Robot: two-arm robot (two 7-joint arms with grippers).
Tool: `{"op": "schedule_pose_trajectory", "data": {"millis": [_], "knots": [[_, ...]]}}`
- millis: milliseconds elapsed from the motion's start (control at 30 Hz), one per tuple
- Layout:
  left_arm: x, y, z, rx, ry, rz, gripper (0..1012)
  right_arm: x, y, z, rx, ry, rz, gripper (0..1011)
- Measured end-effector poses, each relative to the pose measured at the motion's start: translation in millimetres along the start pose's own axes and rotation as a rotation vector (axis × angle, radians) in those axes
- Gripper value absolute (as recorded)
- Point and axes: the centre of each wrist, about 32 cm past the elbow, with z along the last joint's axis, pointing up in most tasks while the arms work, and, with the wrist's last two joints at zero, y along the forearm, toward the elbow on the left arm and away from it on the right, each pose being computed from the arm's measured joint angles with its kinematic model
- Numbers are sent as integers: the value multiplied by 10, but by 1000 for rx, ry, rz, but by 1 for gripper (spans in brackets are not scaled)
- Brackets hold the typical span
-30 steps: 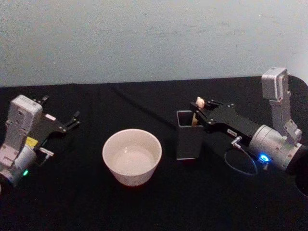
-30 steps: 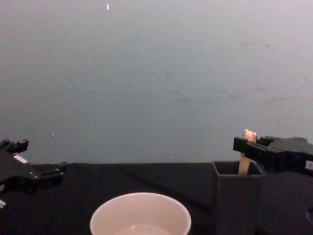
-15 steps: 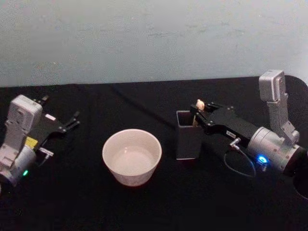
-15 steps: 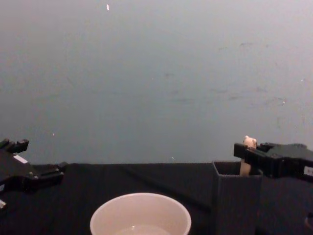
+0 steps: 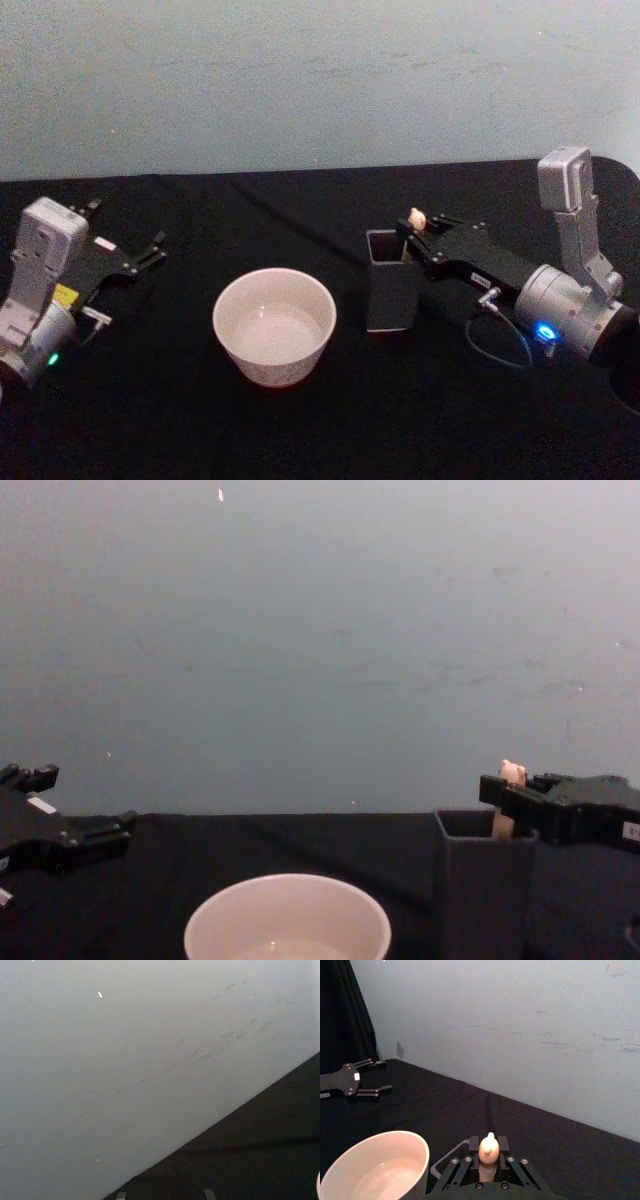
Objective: Pick up the stirring spoon with one hand, stir inside the cup, then place it back in its original position.
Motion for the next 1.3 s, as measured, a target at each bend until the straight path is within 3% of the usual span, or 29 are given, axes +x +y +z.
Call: {"op": "schedule_pose_trajectory", "data": {"millis": [167, 600, 967, 1067, 1233, 1267, 1300], "knots": [[0, 0, 0, 0, 0, 0, 1001, 0, 0, 0, 0, 0, 0, 262], [0, 0, 0, 0, 0, 0, 1001, -2, 1, 3, 2, 0, 1, 705], [0, 0, 0, 0, 0, 0, 1001, -2, 1, 4, 4, 0, 2, 998], [0, 0, 0, 0, 0, 0, 1001, -4, 6, 37, 29, -4, 0, 1002], [0, 0, 0, 0, 0, 0, 1001, 21, -4, 228, 155, -28, -40, 1002], [0, 0, 0, 0, 0, 0, 1001, 21, -4, 228, 155, -28, -40, 1002], [0, 0, 0, 0, 0, 0, 1001, 39, -10, 277, 192, -35, -77, 1002]]}}
